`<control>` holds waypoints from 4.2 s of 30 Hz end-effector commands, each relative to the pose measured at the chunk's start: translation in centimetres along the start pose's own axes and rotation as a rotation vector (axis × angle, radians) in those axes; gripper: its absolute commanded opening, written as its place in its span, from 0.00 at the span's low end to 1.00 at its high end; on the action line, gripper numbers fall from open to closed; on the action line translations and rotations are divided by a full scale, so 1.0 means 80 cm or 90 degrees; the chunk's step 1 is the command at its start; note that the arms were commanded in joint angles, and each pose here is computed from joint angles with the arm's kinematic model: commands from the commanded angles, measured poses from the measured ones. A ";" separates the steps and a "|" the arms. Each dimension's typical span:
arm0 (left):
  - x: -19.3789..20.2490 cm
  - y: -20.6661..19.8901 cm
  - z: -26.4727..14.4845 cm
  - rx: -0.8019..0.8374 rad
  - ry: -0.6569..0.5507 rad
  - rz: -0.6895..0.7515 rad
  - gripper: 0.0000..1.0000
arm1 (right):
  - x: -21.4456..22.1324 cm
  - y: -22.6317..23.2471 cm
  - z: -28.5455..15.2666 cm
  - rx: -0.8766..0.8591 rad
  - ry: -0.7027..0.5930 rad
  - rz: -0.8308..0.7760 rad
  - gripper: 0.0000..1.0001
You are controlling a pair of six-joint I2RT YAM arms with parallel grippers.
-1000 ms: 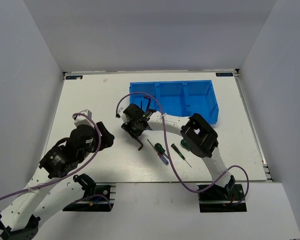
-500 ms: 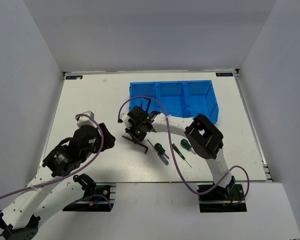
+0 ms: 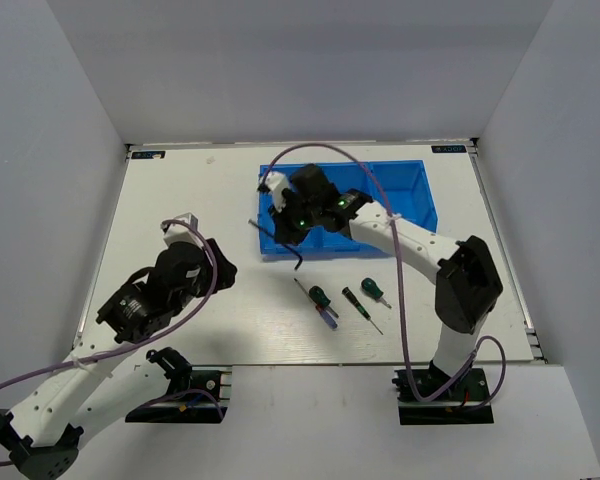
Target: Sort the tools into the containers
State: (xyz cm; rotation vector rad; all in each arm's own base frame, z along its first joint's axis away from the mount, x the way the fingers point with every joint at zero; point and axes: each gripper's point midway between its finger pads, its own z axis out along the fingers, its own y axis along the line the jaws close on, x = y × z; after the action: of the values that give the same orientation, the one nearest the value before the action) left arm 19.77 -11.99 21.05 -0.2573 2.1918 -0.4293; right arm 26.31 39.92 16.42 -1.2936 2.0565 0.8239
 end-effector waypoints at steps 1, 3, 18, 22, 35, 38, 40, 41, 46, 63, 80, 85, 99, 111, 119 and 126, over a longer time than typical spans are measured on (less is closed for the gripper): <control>0.001 -0.010 0.006 0.026 0.000 0.005 0.64 | -0.034 -0.096 -0.025 0.234 -0.064 0.024 0.00; 0.007 -0.017 0.016 0.033 0.014 0.006 0.60 | -0.034 -0.128 -0.031 0.293 -0.068 0.034 0.00; 0.128 -0.059 0.107 -0.043 0.308 -0.024 0.53 | -0.103 -0.199 -0.006 0.337 -0.109 0.068 0.57; 0.145 -0.089 0.126 -0.010 0.327 -0.039 0.54 | -0.092 -0.209 -0.057 0.373 -0.114 0.123 0.42; 0.154 -0.112 0.148 -0.051 0.304 -0.043 0.42 | 0.139 -0.027 -0.118 -0.028 0.017 0.070 0.39; 0.138 -0.094 0.127 -0.059 0.267 -0.050 0.70 | 0.160 -0.013 -0.099 -0.036 0.037 0.074 0.58; 0.137 -0.081 0.116 -0.071 0.263 -0.054 0.72 | 0.169 -0.013 -0.081 -0.028 0.059 0.077 0.60; 0.136 -0.074 0.109 -0.074 0.257 -0.061 0.72 | 0.169 -0.016 -0.075 -0.015 0.065 0.080 0.62; 0.148 -0.050 0.093 -0.088 0.259 -0.091 0.73 | 0.176 -0.034 -0.040 0.035 0.112 0.079 0.66; 0.152 -0.034 0.081 -0.097 0.256 -0.100 0.72 | 0.223 -0.054 0.004 0.139 0.208 0.003 0.59; 0.176 -0.122 0.126 0.026 0.319 0.017 0.62 | 0.072 -0.075 -0.134 0.254 0.022 -0.044 0.00; 0.180 -0.166 0.134 0.103 0.322 0.067 0.67 | 0.079 -0.157 -0.155 0.390 0.040 -0.011 0.00; 0.179 -0.340 0.147 0.308 0.340 0.082 0.67 | 0.032 -0.261 -0.203 0.440 -0.023 0.118 0.67; 0.224 -0.338 0.183 0.034 0.447 -0.034 0.62 | 0.128 -0.293 -0.335 0.546 -0.094 0.317 0.27; 0.249 -0.353 0.211 0.010 0.457 -0.054 0.63 | 0.159 -0.274 -0.346 0.514 -0.121 0.377 0.30; 0.269 -0.343 0.235 -0.036 0.462 -0.038 0.63 | 0.179 -0.248 -0.331 0.474 -0.122 0.388 0.34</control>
State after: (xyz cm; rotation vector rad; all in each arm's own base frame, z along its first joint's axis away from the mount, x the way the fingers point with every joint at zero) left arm 22.49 -48.38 4.52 -0.2003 2.9302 -0.5736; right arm 36.22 4.15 18.13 -0.1609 2.3285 0.2443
